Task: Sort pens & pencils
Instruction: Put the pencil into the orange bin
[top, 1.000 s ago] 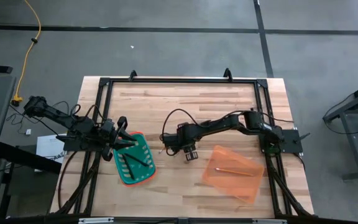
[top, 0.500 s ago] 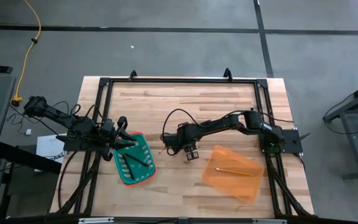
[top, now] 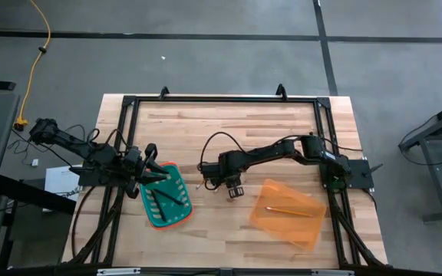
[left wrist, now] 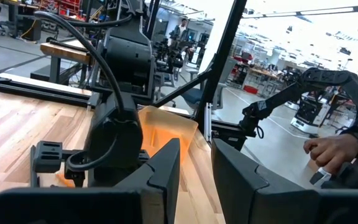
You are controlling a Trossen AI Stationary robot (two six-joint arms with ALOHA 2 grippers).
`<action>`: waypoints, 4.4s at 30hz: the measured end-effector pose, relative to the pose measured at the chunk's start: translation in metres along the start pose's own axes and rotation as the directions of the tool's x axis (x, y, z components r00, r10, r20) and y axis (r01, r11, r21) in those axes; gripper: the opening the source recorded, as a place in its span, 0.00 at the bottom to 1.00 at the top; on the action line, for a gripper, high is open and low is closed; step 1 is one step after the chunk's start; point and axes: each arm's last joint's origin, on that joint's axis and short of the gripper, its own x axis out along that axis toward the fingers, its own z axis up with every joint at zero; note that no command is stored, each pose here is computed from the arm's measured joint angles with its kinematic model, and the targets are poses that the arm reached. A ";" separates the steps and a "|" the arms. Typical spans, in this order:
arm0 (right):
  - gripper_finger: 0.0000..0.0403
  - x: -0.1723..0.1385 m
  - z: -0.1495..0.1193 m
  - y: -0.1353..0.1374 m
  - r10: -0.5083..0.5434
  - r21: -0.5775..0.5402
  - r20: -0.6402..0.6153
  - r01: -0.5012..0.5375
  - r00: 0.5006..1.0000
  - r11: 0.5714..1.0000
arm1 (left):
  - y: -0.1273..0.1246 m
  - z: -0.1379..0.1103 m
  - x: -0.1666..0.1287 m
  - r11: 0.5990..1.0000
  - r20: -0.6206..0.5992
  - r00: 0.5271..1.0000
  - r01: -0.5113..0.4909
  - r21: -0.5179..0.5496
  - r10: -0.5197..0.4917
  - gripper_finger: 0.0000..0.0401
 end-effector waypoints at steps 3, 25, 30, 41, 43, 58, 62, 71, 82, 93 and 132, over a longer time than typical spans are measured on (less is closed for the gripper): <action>0.33 0.000 0.000 0.000 0.044 0.024 0.008 -0.044 0.999 0.999 | 0.000 0.000 0.000 1.000 0.000 1.000 0.000 0.000 0.000 0.20; 0.33 -0.001 0.003 0.016 0.072 0.058 0.018 -0.073 0.997 0.996 | 0.000 0.000 0.000 1.000 0.000 1.000 0.000 0.000 0.000 0.20; 0.30 0.002 0.005 0.014 0.071 0.086 0.027 -0.073 0.997 0.994 | 0.000 0.000 0.000 1.000 0.000 1.000 0.000 0.000 0.000 0.20; 0.10 0.016 0.006 0.017 0.109 0.091 -0.002 -0.109 0.994 0.990 | 0.000 0.000 0.000 1.000 0.000 1.000 0.000 0.000 0.000 0.20; 0.05 0.016 0.006 0.017 0.111 0.091 -0.004 -0.110 0.994 0.990 | 0.000 0.000 0.000 1.000 0.000 1.000 0.000 0.000 0.000 0.20; 0.00 -0.001 0.011 0.016 0.118 0.089 -0.037 -0.115 0.992 0.989 | 0.000 0.000 0.000 1.000 0.000 1.000 0.000 0.000 0.000 0.20; 0.00 -0.026 0.018 0.014 0.122 0.099 -0.016 -0.120 0.992 0.988 | 0.000 0.000 0.000 1.000 0.000 1.000 0.000 0.000 0.000 0.20; 0.00 -0.080 0.021 0.020 0.086 0.118 -0.005 -0.085 0.996 0.989 | 0.000 0.000 0.000 1.000 0.000 1.000 0.000 0.000 0.000 0.20; 0.00 -0.109 0.014 0.050 0.101 0.248 -0.063 -0.082 0.993 0.965 | 0.000 0.000 0.000 1.000 0.000 1.000 0.000 0.000 0.000 0.20; 0.00 -0.114 -0.002 0.086 0.102 0.233 -0.107 -0.075 0.989 0.970 | 0.000 0.000 0.000 1.000 0.000 1.000 0.000 0.000 0.000 0.20; 0.02 -0.037 -0.157 0.175 0.077 0.611 -0.021 -0.048 0.997 0.790 | 0.000 0.000 0.000 1.000 0.000 1.000 0.000 0.000 0.000 0.20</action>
